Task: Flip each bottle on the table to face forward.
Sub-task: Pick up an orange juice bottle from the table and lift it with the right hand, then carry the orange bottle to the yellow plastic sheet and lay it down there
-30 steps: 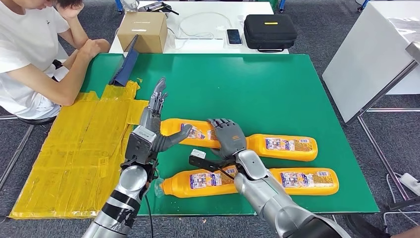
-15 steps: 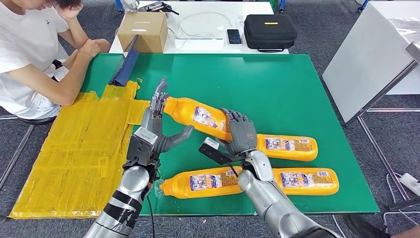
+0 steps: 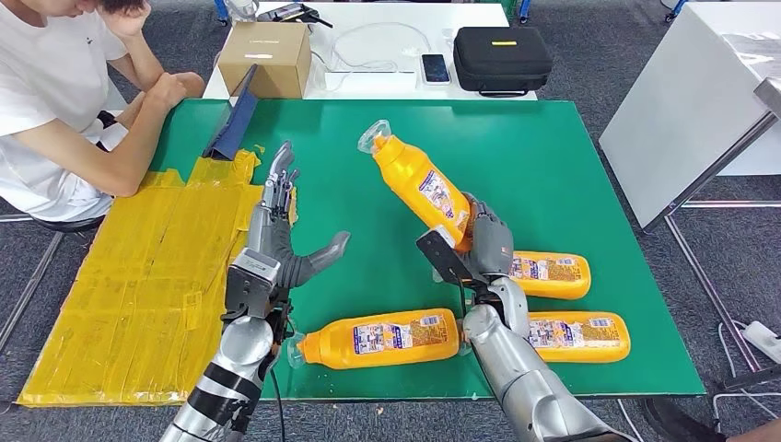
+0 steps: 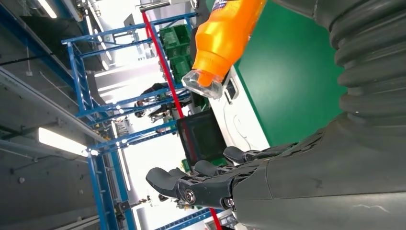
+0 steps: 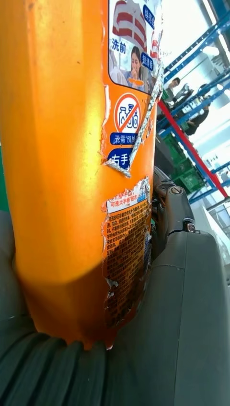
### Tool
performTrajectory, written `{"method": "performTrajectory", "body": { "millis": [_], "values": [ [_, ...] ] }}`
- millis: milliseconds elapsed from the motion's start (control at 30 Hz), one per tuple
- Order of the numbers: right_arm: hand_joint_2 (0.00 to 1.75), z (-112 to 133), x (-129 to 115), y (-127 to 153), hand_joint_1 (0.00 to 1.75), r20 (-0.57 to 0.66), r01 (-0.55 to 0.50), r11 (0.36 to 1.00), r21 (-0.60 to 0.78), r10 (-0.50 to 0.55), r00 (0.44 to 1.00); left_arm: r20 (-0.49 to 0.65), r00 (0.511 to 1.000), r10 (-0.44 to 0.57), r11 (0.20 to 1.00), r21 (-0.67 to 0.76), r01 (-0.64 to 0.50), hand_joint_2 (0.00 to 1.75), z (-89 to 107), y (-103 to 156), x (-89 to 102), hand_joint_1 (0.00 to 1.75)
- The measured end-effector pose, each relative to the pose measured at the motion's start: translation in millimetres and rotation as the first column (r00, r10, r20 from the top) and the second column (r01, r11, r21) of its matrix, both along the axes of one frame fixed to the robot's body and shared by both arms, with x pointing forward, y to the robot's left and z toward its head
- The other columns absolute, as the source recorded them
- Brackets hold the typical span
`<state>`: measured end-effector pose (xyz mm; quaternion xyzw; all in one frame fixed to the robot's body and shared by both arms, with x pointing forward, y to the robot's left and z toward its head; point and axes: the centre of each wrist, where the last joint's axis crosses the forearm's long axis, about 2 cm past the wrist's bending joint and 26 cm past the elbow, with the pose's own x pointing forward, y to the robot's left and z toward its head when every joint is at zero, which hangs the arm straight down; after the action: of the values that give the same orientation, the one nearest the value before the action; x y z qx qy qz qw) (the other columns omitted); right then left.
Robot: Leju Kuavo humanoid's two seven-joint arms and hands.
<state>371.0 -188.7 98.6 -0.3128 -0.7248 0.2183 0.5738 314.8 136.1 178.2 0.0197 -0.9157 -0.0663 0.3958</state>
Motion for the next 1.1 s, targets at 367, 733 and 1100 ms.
{"method": "performTrajectory", "body": {
  "millis": [367, 733, 1100],
  "values": [
    [1.75, 9.8, -17.5, 0.5, 1.75, 0.16, -0.069, 0.973, 0.222, 0.034, 0.987, -0.052, 0.997, -0.061, 0.998, 0.024, 0.063, 1.75, -3.1, -1.2, -1.5, 0.0],
    [1.75, 36.2, -50.1, 42.5, 1.75, 0.304, -0.322, 0.913, 0.252, 0.241, 0.922, -0.179, 0.96, -0.215, 0.97, 0.072, 0.23, 1.75, -9.5, -13.3, 7.1, 0.0],
    [1.75, 37.7, -58.8, 60.9, 1.75, 0.297, -0.418, 0.877, 0.238, 0.344, 0.891, -0.205, 0.94, -0.273, 0.959, 0.024, 0.284, 1.75, -11.0, -15.0, 9.5, 0.0]
  ]
}}
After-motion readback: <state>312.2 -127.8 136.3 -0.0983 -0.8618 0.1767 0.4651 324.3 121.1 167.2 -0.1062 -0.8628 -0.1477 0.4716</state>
